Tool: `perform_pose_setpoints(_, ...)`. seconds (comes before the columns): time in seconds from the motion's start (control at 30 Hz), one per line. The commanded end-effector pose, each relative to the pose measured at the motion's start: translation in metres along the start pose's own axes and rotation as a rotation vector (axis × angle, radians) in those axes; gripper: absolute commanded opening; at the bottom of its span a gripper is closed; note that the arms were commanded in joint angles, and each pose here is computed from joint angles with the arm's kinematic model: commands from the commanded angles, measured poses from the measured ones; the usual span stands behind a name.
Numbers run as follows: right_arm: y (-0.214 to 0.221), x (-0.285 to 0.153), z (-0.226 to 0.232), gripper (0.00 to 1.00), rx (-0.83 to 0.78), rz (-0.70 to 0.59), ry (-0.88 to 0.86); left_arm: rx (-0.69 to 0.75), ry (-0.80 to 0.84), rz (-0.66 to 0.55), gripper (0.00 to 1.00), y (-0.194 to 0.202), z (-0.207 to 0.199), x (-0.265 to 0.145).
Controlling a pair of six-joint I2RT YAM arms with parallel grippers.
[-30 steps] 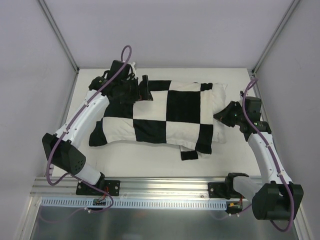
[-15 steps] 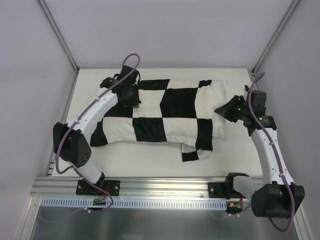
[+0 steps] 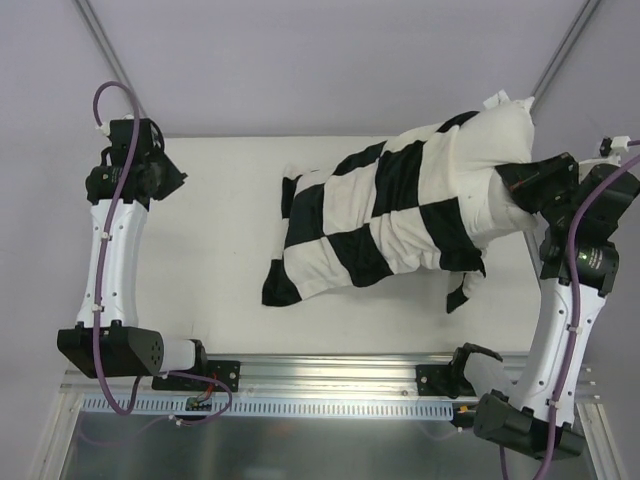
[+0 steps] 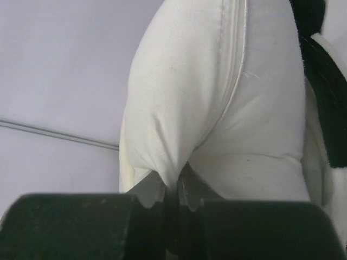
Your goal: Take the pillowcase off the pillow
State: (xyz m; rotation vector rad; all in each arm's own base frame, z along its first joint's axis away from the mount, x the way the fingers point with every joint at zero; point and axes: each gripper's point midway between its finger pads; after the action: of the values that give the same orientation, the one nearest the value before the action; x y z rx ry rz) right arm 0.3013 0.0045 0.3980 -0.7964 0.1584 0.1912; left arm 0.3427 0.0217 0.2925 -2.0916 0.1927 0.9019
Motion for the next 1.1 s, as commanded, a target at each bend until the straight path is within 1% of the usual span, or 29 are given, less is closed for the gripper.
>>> perform_pose_setpoints(0.0, -0.002, 0.011, 0.008, 0.01, 0.043, 0.002, -0.067, 0.010, 0.084, 0.075, 0.00, 0.014, -0.015, -0.005)
perform_pose_setpoints(0.07, 0.012, 0.022, -0.009, 0.01, 0.062, 0.040, -0.043, 0.026, 0.140, 0.154, 0.00, 0.033, -0.023, 0.000)
perform_pose_setpoints(0.1, 0.019, 0.028, -0.019, 0.01, 0.065, 0.059, -0.020, 0.046, 0.150, 0.207, 0.00, 0.051, -0.021, 0.007)
perform_pose_setpoints(0.13, 0.028, 0.033, -0.031, 0.01, 0.074, 0.082, 0.005, 0.087, 0.187, 0.230, 0.00, 0.061, -0.025, 0.008)
perform_pose_setpoints(0.17, 0.032, 0.036, -0.036, 0.01, 0.074, 0.092, 0.016, 0.126, 0.238, 0.287, 0.04, 0.081, -0.034, 0.005)
perform_pose_setpoints(0.2, 0.035, 0.040, -0.041, 0.01, 0.078, 0.105, 0.028, 0.168, 0.246, 0.353, 0.14, 0.108, -0.031, 0.008)
perform_pose_setpoints(0.23, 0.036, 0.042, -0.046, 0.01, 0.068, 0.111, 0.038, 0.204, 0.268, 0.376, 0.29, 0.122, -0.033, 0.006)
perform_pose_setpoints(0.27, 0.037, 0.045, -0.048, 0.01, 0.067, 0.116, 0.043, 0.255, 0.293, 0.418, 0.78, 0.145, -0.039, 0.001)
perform_pose_setpoints(0.3, 0.037, 0.046, -0.050, 0.01, 0.063, 0.116, 0.049, 0.280, 0.283, 0.469, 0.93, 0.168, -0.031, 0.003)
perform_pose_setpoints(0.33, 0.038, 0.051, -0.053, 0.01, 0.061, 0.126, 0.055, 0.289, 0.302, 0.481, 0.99, 0.178, -0.034, 0.000)
perform_pose_setpoints(0.37, 0.038, 0.053, -0.054, 0.01, 0.062, 0.131, 0.057, 0.317, 0.318, 0.508, 0.99, 0.194, -0.037, -0.003)
perform_pose_setpoints(0.4, 0.037, 0.055, -0.055, 0.01, 0.063, 0.132, 0.056, 0.318, 0.298, 0.541, 0.99, 0.209, -0.027, 0.000)
perform_pose_setpoints(0.47, 0.038, 0.062, -0.057, 0.01, 0.062, 0.148, 0.058, 0.317, 0.286, 0.548, 0.99, 0.221, -0.021, 0.010)
perform_pose_setpoints(0.6, 0.039, 0.068, -0.061, 0.01, 0.061, 0.165, 0.062, 0.320, 0.270, 0.509, 0.99, 0.225, -0.015, 0.030)
perform_pose_setpoints(0.67, 0.039, 0.072, -0.064, 0.01, 0.059, 0.172, 0.066, 0.333, 0.221, 0.489, 0.99, 0.224, -0.011, 0.043)
perform_pose_setpoints(0.77, 0.042, 0.075, -0.068, 0.01, 0.050, 0.189, 0.070, 0.383, 0.195, 0.445, 0.91, 0.217, -0.007, 0.048)
perform_pose_setpoints(0.83, 0.043, 0.076, -0.070, 0.01, 0.053, 0.196, 0.070, 0.454, 0.199, 0.379, 0.85, 0.207, -0.004, 0.049)
perform_pose_setpoints(0.87, 0.045, 0.078, -0.072, 0.01, 0.056, 0.202, 0.071, 0.483, 0.207, 0.372, 0.84, 0.208, -0.001, 0.049)
perform_pose_setpoints(0.9, 0.047, 0.079, -0.073, 0.01, 0.061, 0.212, 0.071, 0.558, 0.242, 0.353, 0.80, 0.205, -0.001, 0.047)
perform_pose_setpoints(0.93, 0.048, 0.080, -0.074, 0.01, 0.064, 0.216, 0.071, 0.582, 0.292, 0.328, 0.73, 0.202, -0.009, 0.046)
perform_pose_setpoints(0.97, 0.049, 0.081, -0.073, 0.01, 0.069, 0.224, 0.064, 0.602, 0.309, 0.321, 0.73, 0.205, -0.006, 0.047)
perform_pose_setpoints(1.03, 0.050, 0.085, -0.073, 0.01, 0.082, 0.229, 0.054, 0.633, 0.408, 0.231, 0.76, 0.196, -0.020, 0.042)
perform_pose_setpoints(1.07, 0.050, 0.085, -0.072, 0.01, 0.086, 0.233, 0.050, 0.663, 0.426, 0.221, 0.78, 0.201, -0.016, 0.044)
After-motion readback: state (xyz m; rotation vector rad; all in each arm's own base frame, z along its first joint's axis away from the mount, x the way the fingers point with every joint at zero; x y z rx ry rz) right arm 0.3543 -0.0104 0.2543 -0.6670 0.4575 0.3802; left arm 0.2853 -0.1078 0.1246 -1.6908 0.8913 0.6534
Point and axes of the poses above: each gripper's point midway between its finger pads, its own x axis out along the fingers, its own z axis along the line the jaws close on, y = z × x, and after that the axes turned 6 degrees about -x, right-handed
